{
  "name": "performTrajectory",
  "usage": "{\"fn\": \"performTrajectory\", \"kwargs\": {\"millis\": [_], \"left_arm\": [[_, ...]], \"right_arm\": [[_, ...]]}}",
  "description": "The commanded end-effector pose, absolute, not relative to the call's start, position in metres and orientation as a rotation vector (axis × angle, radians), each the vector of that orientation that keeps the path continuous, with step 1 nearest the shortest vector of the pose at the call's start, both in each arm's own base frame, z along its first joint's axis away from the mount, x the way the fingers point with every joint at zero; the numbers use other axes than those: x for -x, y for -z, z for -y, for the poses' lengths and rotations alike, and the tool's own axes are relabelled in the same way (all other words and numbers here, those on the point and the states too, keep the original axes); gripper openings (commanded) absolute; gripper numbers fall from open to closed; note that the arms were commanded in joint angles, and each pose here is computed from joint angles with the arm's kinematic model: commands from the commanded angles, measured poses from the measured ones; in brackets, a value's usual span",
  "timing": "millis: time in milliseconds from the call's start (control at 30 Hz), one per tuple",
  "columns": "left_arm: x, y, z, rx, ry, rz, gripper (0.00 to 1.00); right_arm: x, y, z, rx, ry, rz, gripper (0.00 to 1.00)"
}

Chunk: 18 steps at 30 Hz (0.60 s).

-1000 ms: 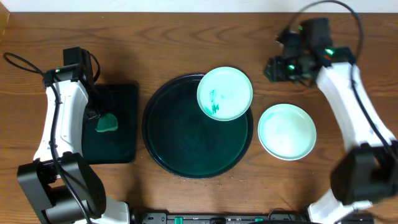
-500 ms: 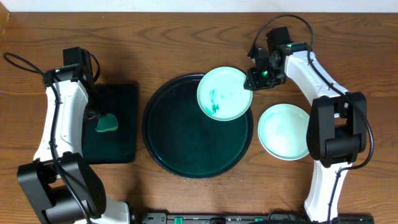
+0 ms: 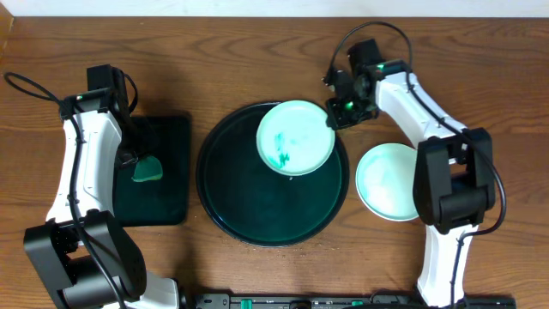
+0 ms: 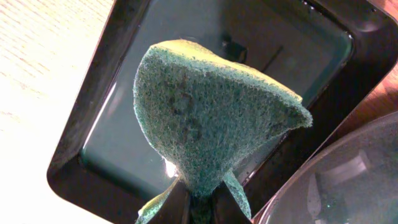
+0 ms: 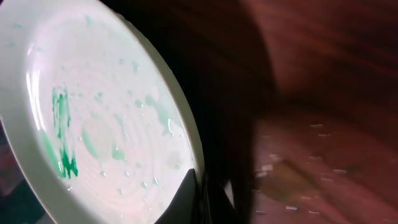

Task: Clean dirty plates on tray and stack at the side
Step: 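Move right gripper to the remaining green plate rim and grasp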

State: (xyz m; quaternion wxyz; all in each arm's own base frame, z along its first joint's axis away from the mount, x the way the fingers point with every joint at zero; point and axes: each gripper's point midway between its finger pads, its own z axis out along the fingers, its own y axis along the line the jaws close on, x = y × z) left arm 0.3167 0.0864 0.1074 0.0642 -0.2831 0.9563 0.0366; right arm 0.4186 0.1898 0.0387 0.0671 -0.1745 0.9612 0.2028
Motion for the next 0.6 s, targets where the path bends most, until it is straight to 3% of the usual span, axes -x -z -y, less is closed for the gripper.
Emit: {"fn": "performTrajectory", "kwargs": {"millis": [0,167,567], "left_arm": [[-0.315,-0.106,-0.088,0.835,-0.126,-2.897,0.07],[-0.315,-0.106,-0.088,0.834,-0.125,-2.896,0.07],[-0.326,-0.106,-0.047,0.712,0.032,-2.927,0.07]], "right_arm": [[-0.408,-0.065,-0.218,0.451,-0.723,-2.897,0.01],[-0.379,-0.066,-0.229,0.296,-0.734,-3.038,0.01],[-0.345,-0.005,-0.244,0.052,-0.597,-3.146,0.01]]}}
